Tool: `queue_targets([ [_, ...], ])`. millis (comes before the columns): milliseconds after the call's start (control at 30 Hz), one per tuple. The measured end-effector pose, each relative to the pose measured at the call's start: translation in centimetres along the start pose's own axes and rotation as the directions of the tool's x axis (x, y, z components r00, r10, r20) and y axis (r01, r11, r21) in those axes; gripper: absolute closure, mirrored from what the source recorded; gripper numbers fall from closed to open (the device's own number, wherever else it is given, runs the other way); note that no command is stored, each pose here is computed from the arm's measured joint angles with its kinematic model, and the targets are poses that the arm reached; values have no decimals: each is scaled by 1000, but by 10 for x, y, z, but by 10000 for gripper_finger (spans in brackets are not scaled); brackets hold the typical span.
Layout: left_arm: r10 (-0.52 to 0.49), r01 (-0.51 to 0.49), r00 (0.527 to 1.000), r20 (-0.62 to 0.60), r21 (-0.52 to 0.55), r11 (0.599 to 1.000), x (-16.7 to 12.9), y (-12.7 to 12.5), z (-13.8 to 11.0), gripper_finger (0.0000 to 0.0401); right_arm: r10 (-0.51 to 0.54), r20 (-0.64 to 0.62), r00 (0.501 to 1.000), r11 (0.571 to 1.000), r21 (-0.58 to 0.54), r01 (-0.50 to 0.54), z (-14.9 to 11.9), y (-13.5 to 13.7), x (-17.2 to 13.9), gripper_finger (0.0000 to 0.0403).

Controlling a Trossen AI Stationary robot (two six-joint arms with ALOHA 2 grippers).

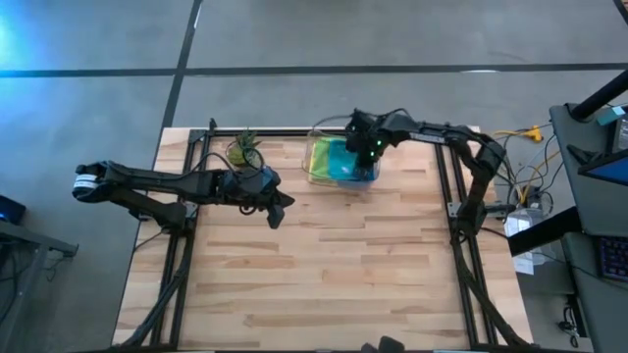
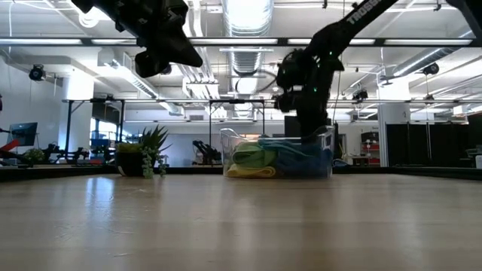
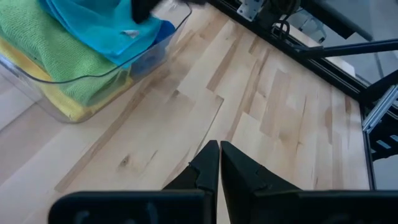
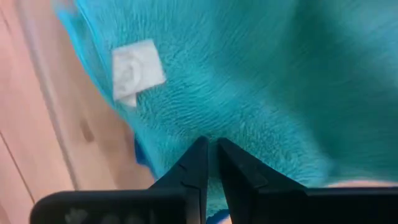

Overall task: Fold microfiber towels
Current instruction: Put the blue towel into the bin, then return to Home Position

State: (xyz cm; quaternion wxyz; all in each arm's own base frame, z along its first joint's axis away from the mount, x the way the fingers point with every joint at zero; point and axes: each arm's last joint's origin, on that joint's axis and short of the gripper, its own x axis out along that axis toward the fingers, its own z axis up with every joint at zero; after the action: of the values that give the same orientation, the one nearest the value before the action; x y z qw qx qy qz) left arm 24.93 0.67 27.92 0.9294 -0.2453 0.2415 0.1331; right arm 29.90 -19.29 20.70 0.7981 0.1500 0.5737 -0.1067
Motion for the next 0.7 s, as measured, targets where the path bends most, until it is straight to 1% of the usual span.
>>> queue_targets([
  [67, 1, -1, 1000, -2, -1, 1000, 0, 0, 0, 401, 15, -55, 998, 1000, 16, -14, -6, 3, 12, 369],
  [100, 1, -1, 1000, -2, -1, 1000, 0, 0, 0, 401, 16, -62, 998, 1000, 17, -15, -7, 4, 13, 369],
  [200, 0, 0, 1000, 0, -2, 1000, -1, 0, 0, 401, 16, -45, 999, 999, 31, -14, -7, 6, 4, 369],
  [267, 0, 0, 1000, 0, 1, 1000, -1, 0, 0, 401, 6, -33, 999, 999, 41, -5, -6, 8, -13, 369],
  [400, -6, 6, 1000, 9, 16, 1000, -4, 0, 1, 401, -8, 80, 997, 998, 56, 3, -10, 19, -64, 369],
  [433, -8, 8, 1000, 12, 26, 1000, -6, 0, 2, 401, 6, 117, 993, 998, 62, -13, -13, 23, -75, 369],
  [500, -20, 20, 1000, 24, 25, 999, -10, -1, 3, 401, 75, 194, 978, 995, 55, -87, -25, 36, -95, 369],
  [533, -28, 28, 999, 34, 24, 999, -14, -1, 4, 401, 122, 234, 965, 990, 42, -136, -33, 45, -103, 369],
  [600, -52, 51, 997, 61, 25, 998, -25, -3, 7, 401, 225, 331, 916, 970, 9, -242, -52, 64, -112, 369],
  [667, -87, 82, 990, 110, 46, 996, -38, -6, 10, 401, 308, 445, 841, 943, -22, -333, -72, 88, -112, 369],
  [700, -104, 96, 983, 149, 58, 994, -44, -6, 11, 401, 345, 510, 788, 924, -34, -382, -81, 100, -108, 369],
])
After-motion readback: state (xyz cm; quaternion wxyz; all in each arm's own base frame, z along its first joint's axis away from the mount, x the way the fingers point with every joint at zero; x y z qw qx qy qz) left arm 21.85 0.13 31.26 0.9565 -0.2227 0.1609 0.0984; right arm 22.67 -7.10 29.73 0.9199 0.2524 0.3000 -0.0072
